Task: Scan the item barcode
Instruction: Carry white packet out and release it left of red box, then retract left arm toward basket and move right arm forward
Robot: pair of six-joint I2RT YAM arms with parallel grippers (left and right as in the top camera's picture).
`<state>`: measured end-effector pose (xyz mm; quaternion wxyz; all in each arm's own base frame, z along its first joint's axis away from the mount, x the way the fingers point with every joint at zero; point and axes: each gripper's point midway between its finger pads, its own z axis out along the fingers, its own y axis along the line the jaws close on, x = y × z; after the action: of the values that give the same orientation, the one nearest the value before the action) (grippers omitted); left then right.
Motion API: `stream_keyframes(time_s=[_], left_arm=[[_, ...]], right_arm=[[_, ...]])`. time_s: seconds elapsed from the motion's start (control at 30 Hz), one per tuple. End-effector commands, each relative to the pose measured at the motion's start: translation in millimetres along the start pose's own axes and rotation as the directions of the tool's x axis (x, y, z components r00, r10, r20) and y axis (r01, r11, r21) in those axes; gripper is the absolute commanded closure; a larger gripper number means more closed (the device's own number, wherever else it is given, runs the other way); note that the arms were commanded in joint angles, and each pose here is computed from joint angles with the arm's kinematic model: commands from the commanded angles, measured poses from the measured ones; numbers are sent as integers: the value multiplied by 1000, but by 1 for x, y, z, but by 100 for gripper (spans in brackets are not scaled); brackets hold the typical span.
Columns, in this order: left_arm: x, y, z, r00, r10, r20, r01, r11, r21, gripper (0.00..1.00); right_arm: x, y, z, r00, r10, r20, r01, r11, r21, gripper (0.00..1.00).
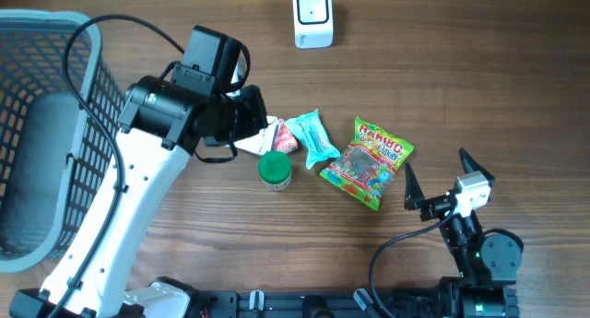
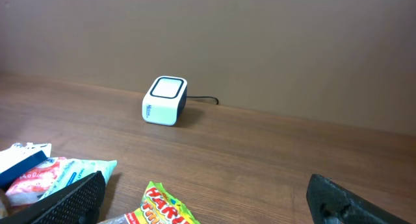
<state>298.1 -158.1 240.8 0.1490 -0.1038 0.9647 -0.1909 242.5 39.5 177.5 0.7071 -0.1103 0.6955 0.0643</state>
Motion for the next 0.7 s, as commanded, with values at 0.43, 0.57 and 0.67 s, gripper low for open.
stream_keyframes(time_s=[0.43, 0.57, 0.67], left_arm=[[-42, 1, -8, 966, -153, 208, 156, 988, -1, 96], [-49, -5, -10, 961, -150, 233, 148, 989, 26, 96], [-47, -8, -9, 964, -149, 220, 144, 989, 38, 96]], right_arm=[[-1, 0, 0, 1000, 11, 6, -11, 1000, 2, 0], [-1, 0, 0, 1000, 11, 6, -11, 1000, 2, 0], [-3, 12, -1, 954, 299, -7, -299, 952, -70, 0]])
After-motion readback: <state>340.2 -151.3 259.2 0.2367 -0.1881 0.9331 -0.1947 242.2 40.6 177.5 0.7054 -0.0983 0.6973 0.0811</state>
